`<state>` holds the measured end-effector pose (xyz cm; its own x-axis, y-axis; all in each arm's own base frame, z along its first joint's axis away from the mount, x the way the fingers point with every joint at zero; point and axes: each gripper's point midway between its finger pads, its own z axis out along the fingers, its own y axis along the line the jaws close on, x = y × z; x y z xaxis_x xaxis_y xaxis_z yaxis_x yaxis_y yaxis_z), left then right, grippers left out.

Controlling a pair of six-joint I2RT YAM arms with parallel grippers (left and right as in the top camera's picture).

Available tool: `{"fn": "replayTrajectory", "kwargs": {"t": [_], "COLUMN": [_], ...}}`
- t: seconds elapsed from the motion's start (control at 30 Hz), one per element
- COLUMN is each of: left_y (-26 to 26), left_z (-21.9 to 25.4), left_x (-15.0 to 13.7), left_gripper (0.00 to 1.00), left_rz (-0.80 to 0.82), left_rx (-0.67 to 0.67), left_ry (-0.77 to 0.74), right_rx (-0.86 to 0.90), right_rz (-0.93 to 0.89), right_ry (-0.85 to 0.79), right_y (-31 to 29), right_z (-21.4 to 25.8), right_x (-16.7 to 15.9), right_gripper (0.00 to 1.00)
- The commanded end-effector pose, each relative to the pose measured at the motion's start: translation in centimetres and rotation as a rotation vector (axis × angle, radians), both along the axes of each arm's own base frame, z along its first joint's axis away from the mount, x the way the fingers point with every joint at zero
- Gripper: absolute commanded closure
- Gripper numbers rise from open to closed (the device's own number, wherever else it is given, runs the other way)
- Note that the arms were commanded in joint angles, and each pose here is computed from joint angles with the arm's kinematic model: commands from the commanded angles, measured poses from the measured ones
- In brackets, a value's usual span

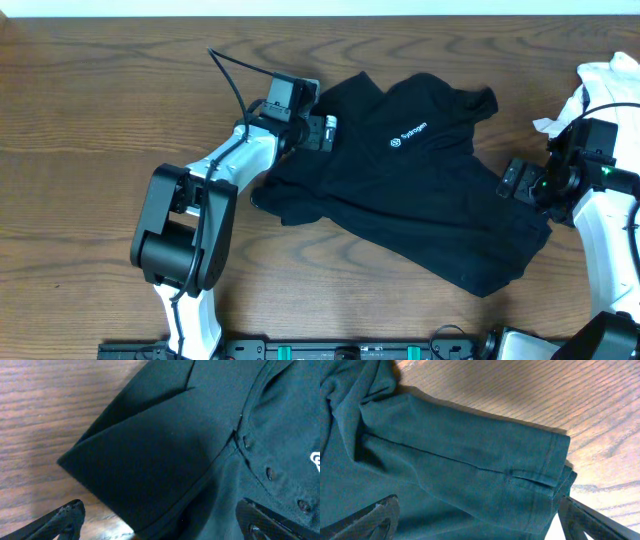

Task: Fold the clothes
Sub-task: 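Grasp the shirt collar with the left gripper and pull it leftward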

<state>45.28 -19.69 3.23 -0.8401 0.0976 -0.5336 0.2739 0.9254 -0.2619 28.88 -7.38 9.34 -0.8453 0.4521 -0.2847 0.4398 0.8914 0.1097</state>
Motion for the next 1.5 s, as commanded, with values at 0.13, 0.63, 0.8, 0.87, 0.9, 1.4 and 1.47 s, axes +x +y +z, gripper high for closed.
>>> {"fn": "replayTrajectory", "kwargs": {"t": [0.13, 0.63, 0.8, 0.87, 0.9, 1.4, 1.47], "left_y": [0.3, 1.9, 5.9, 7.8, 8.6, 23.0, 23.9], "left_z": [-1.7, -3.2, -3.3, -3.5, -3.6, -4.8, -4.6], "left_x": [0.1, 0.5, 1.5, 1.6, 1.6, 0.1, -0.1], "left_gripper": [0.1, 0.94, 0.94, 0.94, 0.94, 0.91, 0.9], "left_rz": [0.013, 0.061, 0.203, 0.272, 0.301, 0.802, 0.83], "left_rx": [0.024, 0.087, 0.176, 0.194, 0.199, 0.155, 0.149], "left_ry": [0.022, 0.029, 0.022, 0.038, 0.047, 0.208, 0.215], "right_rx": [0.006, 0.006, 0.006, 0.006, 0.006, 0.006, 0.006], "right_rz": [-0.02, -0.02, -0.02, -0.02, -0.02, -0.02, -0.02], "right_ry": [-0.008, -0.008, -0.008, -0.008, -0.008, -0.008, -0.008], "right_y": [-0.2, -0.2, -0.2, -0.2, -0.2, -0.2, -0.2], "right_z": [0.2, 0.2, 0.2, 0.2, 0.2, 0.2, 0.2], "right_x": [0.0, 0.0, 0.0, 0.0, 0.0, 0.0, 0.0], "right_gripper": [0.01, 0.01, 0.01, 0.01, 0.01, 0.01, 0.01]}}
